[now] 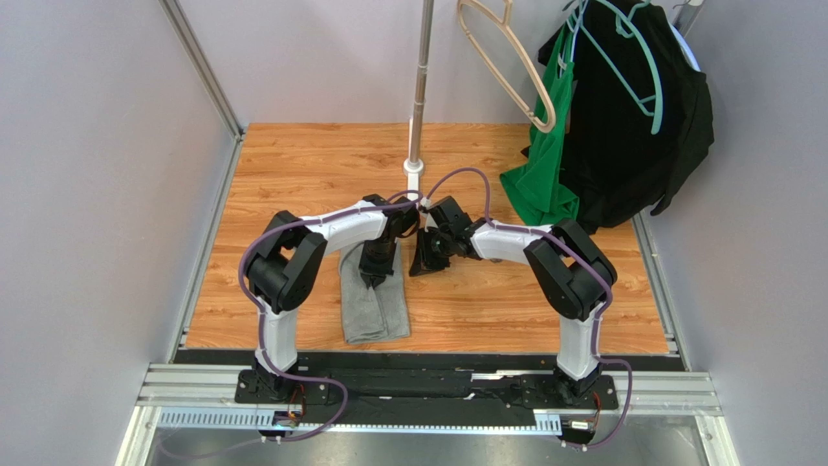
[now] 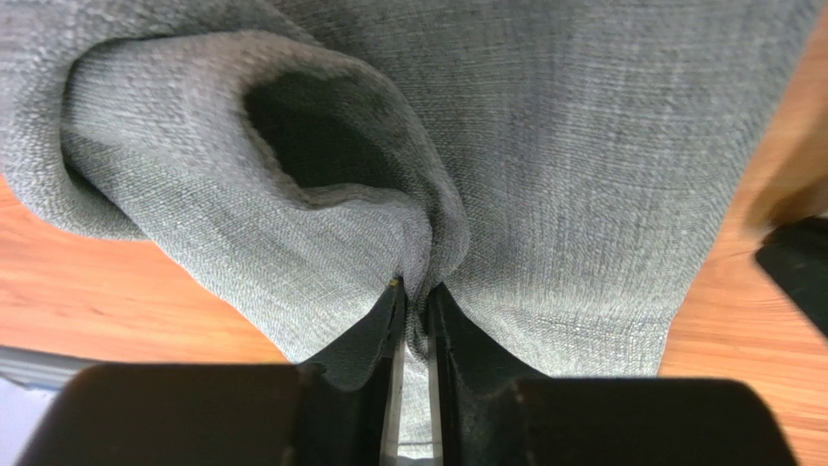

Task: Fold the napkin into a case and place the utensils inside
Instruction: Fold the lower triangle-folded napkin at the center of the board.

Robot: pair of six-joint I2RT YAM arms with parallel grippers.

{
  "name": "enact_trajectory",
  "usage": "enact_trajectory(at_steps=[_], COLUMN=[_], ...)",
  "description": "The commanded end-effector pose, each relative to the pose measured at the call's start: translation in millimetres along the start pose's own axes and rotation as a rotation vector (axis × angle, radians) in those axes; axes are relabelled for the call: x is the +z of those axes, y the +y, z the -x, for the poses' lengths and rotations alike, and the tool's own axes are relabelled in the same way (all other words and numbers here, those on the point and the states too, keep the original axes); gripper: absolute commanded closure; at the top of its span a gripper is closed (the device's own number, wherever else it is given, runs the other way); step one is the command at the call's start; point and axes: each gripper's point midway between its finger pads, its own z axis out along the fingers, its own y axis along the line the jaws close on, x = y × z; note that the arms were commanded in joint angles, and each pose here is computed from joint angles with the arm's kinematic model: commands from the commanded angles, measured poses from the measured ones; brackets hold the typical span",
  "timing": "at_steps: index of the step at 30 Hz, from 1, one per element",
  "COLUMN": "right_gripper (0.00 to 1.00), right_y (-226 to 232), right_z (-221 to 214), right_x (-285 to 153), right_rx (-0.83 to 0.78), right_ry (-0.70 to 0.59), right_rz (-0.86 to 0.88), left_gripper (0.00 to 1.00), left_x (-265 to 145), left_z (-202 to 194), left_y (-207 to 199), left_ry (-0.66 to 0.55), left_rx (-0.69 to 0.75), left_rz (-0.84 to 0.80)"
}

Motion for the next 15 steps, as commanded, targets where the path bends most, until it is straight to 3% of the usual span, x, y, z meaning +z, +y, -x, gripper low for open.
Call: enact_trajectory(at_steps=[1,7,12,15], right_gripper=[1.00,1.00,1.00,1.00], right_y=[-17,1,57,96], right_z=[6,20,10,-7], right_x=[7,-19,-40,-37], right_rx=[-0.040,-0.116,-0.135,-0.111], right_ry=[-0.016,-0.065,-0.050,0.002], right_rz=[-0.067,-0.075,0.100,0.247], left_gripper=[0.83,0.89,1.00,1.00], left_x=[-21,-27,-37,-39], left_z=[-1,1,3,3], left_y=[11,2,0,1], left_ry=[-0.045,-0.051,-0.075,-0.074], left_rx=[0.053,0.036,0.011,0.009], left_rz=[-0.005,-0.059,-0.086,-0.095])
